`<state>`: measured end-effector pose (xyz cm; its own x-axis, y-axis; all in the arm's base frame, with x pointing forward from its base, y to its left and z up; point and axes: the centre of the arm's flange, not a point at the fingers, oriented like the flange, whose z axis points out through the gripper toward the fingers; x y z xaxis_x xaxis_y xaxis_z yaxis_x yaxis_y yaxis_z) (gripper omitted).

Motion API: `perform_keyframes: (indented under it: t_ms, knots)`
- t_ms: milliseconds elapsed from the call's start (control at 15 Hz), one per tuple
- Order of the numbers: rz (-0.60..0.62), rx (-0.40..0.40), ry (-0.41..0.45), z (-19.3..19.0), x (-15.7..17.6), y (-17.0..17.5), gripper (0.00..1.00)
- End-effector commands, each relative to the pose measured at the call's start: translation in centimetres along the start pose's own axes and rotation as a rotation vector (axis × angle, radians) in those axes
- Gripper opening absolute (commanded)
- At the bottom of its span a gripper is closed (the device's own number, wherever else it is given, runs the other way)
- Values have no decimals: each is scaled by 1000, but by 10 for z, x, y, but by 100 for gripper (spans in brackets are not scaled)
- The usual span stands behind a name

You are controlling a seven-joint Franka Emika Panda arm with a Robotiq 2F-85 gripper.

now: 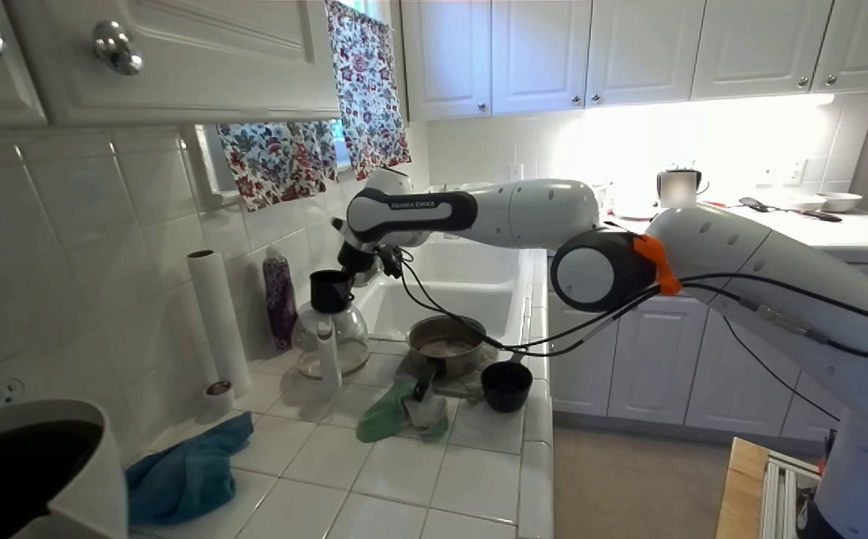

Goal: Turn the tap faucet to the right, then move the lid of the pot to the left

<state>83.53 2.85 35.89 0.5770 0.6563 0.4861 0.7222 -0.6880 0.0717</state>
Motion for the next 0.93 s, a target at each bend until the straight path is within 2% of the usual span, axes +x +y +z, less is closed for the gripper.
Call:
perform_keyframes:
  t_ms: [0,67,333,467,533,667,800,867]
  knots:
    - [-29,27,-5,18,40,41,34]
    - [-28,31,-7,18,40,41,53]
    - [-23,38,-11,14,38,37,81]
    - [-13,9,-11,0,35,28,95]
    - [-13,-8,-1,-9,33,22,99]
    - [12,-40,11,-31,29,9,100]
    - [116,-90,-70,-56,13,-5,100]
    - [149,-125,-81,-69,3,-8,100]
